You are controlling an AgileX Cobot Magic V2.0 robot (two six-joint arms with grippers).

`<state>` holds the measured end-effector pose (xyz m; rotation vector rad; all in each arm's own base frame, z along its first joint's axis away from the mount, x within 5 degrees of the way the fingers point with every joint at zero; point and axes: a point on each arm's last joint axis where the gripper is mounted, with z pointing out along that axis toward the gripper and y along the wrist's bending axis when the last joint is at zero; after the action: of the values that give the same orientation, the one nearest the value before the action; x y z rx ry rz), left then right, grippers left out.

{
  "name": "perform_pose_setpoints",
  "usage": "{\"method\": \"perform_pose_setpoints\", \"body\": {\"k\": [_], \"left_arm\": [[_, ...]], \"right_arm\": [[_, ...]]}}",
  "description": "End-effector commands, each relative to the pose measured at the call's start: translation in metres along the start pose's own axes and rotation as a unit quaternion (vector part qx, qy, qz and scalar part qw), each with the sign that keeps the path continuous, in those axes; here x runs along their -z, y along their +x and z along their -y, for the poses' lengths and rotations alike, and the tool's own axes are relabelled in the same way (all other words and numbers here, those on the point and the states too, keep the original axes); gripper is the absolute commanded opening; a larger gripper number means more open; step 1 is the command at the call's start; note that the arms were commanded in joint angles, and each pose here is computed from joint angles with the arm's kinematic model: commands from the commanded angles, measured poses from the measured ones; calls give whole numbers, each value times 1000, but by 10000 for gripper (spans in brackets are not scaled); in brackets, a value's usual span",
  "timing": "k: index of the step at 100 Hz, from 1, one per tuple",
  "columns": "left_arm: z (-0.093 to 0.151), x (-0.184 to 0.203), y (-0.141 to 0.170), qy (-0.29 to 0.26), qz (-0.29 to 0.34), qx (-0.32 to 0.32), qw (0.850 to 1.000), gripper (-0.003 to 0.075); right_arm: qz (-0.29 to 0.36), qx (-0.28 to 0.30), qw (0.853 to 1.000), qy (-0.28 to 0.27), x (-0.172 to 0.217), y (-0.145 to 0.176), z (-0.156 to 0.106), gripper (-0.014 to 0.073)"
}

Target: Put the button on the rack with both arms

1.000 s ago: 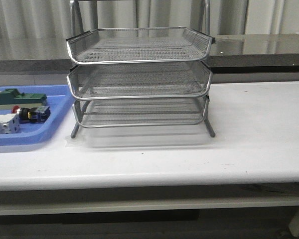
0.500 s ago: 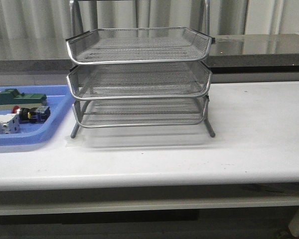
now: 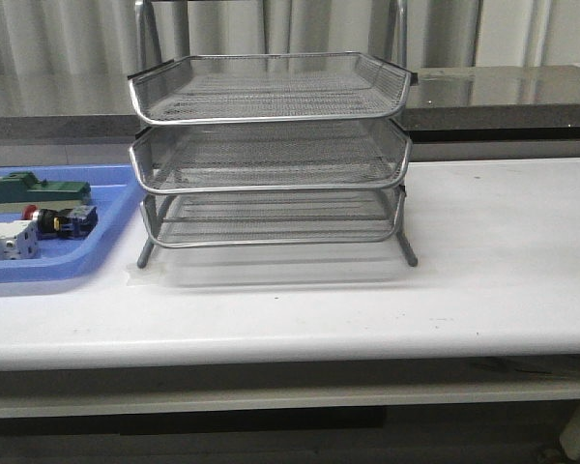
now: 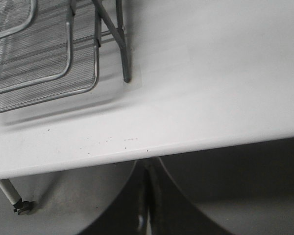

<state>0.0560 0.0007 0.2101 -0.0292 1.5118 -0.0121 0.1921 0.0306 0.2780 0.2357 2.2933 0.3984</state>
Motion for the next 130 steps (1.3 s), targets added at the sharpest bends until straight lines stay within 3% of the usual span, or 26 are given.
{"method": "perform_pose_setpoints", "body": {"k": [1,13,29,40,54,82,130], "left_arm": [[0,2,6,2,38,7,999,4],[0,2,6,2,38,7,999,4],[0,2,6,2,38,7,999,4],[0,2,6,2,38,7,999,4],[0,2,6,2,38,7,999,4],[0,2,6,2,38,7,999,4],[0,2,6,2,38,7,999,4]], "right_arm": [[39,-20,999,-13,-2,-15,-5,-48],[36,-28,999,-14,-6,-16,-5,70],[50,-29,998,-17,-5,-18,-5,398],[44,-42,998,-22,-5,-17,-6,514],[48,-86,994,-47,-5,-18,-11,506],[49,-97,988,-114,-18,-21,-40,505],[-10,-76,992,-102,-92,-46,-62,505]]}}
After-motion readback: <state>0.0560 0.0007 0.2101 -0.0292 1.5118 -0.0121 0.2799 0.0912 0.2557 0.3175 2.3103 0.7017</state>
